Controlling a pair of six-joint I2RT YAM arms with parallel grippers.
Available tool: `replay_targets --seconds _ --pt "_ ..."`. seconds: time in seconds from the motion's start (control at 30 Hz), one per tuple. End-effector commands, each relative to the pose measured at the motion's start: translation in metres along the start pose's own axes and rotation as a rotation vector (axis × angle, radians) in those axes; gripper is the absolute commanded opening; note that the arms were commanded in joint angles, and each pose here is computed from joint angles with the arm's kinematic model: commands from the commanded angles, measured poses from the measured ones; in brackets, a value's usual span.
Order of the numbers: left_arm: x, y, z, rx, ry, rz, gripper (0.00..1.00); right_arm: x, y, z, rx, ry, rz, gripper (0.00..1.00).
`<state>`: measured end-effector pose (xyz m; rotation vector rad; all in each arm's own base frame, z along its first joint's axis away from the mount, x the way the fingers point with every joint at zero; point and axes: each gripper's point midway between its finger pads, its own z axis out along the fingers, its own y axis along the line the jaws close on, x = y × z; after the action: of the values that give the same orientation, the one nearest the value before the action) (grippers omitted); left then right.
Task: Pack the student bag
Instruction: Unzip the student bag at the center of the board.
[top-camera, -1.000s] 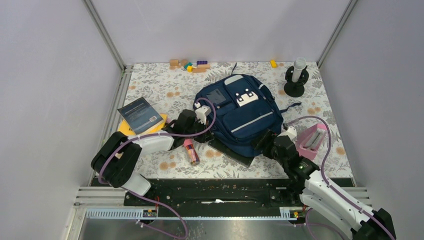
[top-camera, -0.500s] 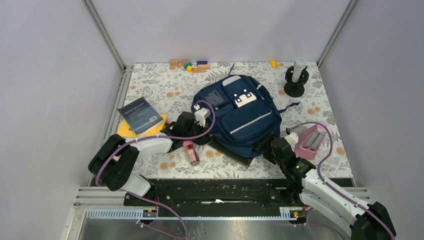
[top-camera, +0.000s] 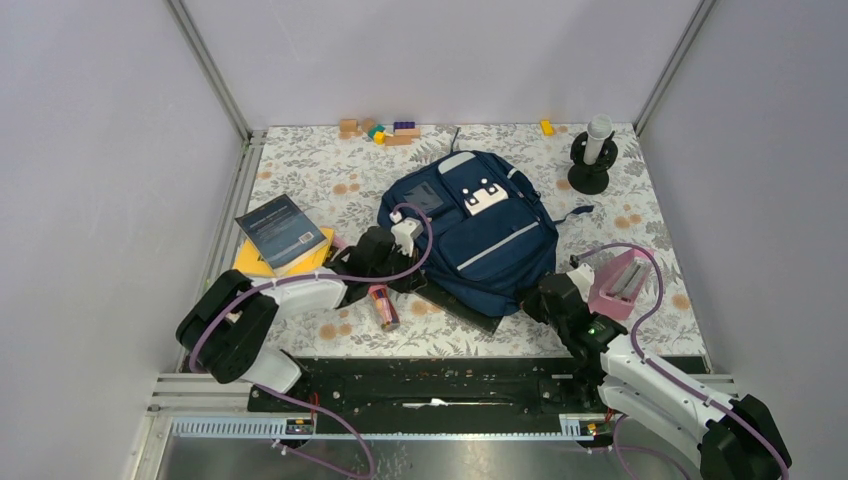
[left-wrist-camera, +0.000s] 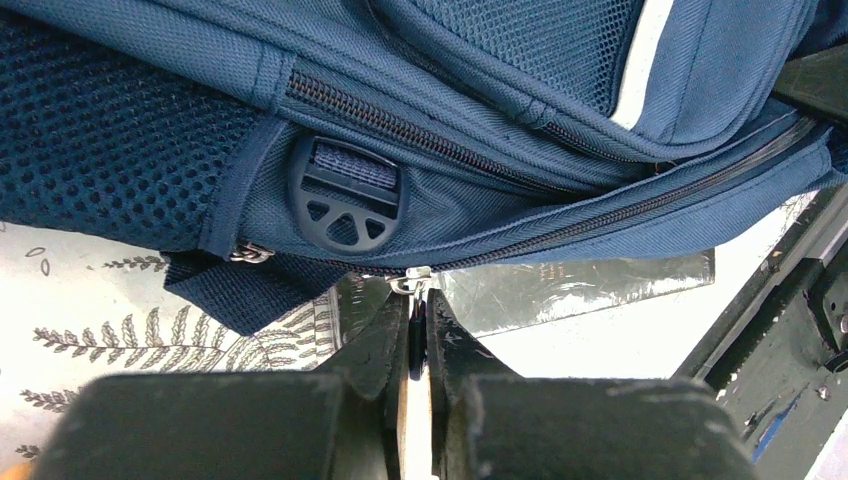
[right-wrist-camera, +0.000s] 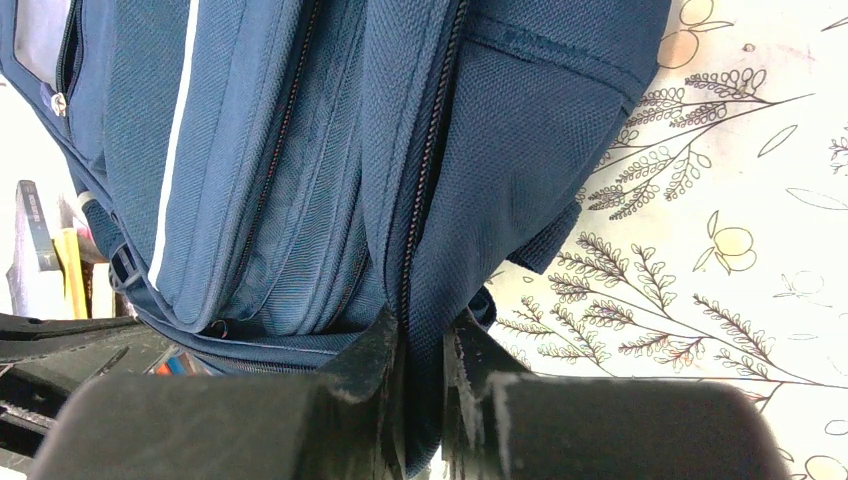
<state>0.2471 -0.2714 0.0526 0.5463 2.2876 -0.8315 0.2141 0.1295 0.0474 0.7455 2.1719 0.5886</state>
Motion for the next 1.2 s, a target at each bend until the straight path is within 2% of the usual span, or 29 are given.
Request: replay_targets --seconds 0.0,0.47,1.17 --pt "-0.011 -0.013 0.000 0.000 -0.062 -0.046 0.00 -0.004 0.024 -0.002 -0.084 -0.016 0.033 0.00" --pt "-0.011 -0.041 0.004 0.043 -0.054 -0.035 0.00 -0.006 0.031 -0.005 -0.086 -0.040 0.001 0.00" --pt "-0.012 -0.118 0.020 0.183 -0.039 0.019 0.00 -0.001 0.043 -0.009 -0.098 -0.045 -0.039 0.00"
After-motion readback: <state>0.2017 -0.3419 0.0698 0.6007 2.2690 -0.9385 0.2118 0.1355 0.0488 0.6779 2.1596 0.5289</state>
